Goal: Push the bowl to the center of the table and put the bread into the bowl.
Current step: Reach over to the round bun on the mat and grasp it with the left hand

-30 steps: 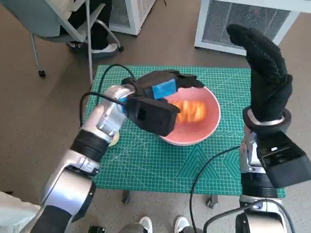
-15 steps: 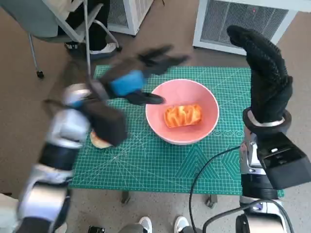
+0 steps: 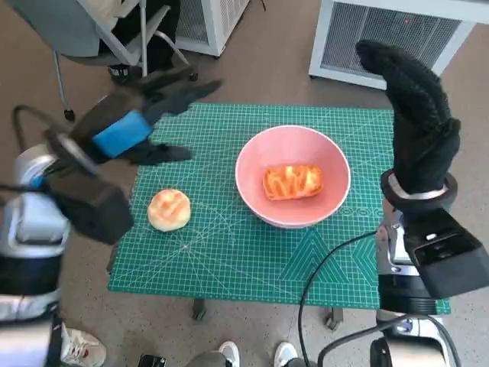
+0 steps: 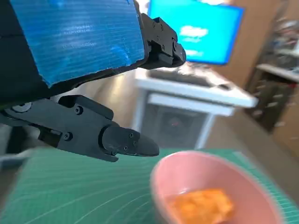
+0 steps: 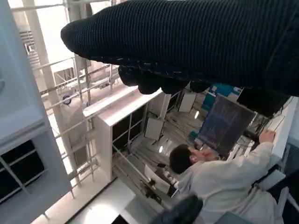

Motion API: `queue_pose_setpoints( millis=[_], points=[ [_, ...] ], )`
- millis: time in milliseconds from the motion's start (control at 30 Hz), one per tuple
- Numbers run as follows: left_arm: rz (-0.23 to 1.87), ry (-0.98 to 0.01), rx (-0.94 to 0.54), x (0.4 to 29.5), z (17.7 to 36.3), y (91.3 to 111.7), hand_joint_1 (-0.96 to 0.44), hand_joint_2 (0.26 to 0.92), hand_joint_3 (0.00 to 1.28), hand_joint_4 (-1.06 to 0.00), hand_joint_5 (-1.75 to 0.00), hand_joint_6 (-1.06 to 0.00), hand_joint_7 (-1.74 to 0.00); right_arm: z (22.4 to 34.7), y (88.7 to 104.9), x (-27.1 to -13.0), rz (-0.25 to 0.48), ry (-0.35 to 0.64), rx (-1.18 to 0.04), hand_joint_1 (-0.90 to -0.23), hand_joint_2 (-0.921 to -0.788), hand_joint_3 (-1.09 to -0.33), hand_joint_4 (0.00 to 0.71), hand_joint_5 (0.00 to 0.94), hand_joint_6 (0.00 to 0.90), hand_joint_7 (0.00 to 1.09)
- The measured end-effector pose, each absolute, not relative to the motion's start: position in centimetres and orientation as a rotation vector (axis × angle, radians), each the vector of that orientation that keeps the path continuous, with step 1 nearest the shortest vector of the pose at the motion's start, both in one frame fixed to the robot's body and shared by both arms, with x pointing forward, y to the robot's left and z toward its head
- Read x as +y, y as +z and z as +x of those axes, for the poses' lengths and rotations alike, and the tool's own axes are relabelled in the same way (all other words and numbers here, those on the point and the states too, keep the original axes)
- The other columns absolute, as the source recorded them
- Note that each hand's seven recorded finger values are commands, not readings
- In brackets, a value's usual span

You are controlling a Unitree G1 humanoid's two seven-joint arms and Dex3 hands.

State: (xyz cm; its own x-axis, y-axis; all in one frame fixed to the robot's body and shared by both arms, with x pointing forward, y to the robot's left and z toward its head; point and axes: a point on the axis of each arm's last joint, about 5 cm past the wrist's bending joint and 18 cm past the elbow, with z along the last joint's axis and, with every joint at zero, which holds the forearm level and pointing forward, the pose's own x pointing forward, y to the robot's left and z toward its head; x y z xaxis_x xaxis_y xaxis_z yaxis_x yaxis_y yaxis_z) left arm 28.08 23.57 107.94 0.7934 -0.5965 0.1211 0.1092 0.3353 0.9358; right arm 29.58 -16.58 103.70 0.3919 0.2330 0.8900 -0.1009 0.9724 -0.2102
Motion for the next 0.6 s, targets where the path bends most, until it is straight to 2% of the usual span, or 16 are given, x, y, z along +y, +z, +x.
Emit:
queue_pose_setpoints(
  millis=[267, 600],
  points=[
    [1.176, -0.472, -0.399, 25.2, 27.3, 106.7, -0.36, 0.921, 0.04, -0.24, -0.02, -0.35, -0.10, 29.7, 103.6, -16.6, -0.108, 0.215, -1.143, -0.610, -0.921, -0.710, 0.299, 0.005, 0.037, 0.63],
    [1.158, -0.485, -0.304, 25.8, 27.0, 105.0, -0.32, 0.921, 0.03, -0.23, 0.00, -0.35, -0.06, 29.8, 103.4, -16.6, -0.097, 0.237, -1.121, -0.617, -0.921, -0.689, 0.301, 0.005, 0.038, 0.63]
  ],
)
